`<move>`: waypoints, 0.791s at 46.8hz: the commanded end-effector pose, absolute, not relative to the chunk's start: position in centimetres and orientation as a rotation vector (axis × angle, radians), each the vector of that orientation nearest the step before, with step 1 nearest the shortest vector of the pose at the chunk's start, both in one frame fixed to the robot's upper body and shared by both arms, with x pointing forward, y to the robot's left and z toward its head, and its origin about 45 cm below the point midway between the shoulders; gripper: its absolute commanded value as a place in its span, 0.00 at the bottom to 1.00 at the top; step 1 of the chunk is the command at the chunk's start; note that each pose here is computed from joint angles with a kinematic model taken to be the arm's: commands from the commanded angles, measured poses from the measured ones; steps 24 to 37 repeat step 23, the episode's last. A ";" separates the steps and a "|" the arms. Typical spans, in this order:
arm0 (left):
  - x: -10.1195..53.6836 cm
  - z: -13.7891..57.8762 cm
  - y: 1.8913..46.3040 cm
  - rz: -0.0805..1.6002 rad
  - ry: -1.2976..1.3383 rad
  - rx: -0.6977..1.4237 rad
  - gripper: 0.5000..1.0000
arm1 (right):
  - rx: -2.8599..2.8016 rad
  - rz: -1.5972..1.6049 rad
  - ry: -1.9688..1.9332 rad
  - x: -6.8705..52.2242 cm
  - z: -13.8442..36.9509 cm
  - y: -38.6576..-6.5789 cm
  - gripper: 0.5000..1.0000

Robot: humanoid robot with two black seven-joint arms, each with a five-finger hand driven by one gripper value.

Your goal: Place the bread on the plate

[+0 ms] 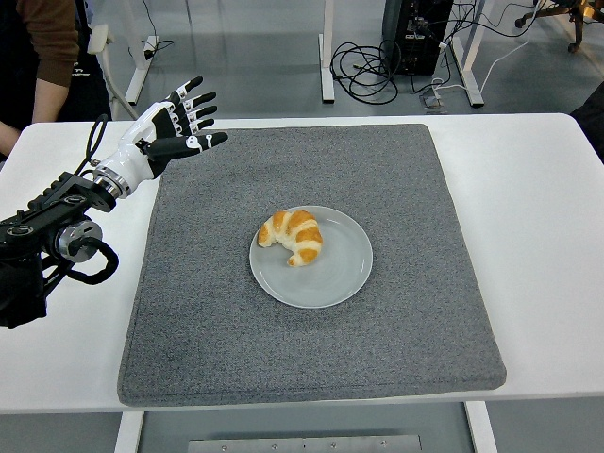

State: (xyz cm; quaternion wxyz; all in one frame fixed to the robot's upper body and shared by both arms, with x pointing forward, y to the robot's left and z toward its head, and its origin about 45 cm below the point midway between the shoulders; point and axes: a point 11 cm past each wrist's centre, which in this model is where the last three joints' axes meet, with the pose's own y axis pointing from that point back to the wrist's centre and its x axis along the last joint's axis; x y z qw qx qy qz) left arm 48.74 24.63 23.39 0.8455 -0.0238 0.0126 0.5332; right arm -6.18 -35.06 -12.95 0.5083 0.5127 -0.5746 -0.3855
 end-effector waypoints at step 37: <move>48.3 22.3 24.6 1.124 0.042 -0.028 0.94 | 1.234 -0.928 -1.382 -6.3 -12.9 -35.1 1.00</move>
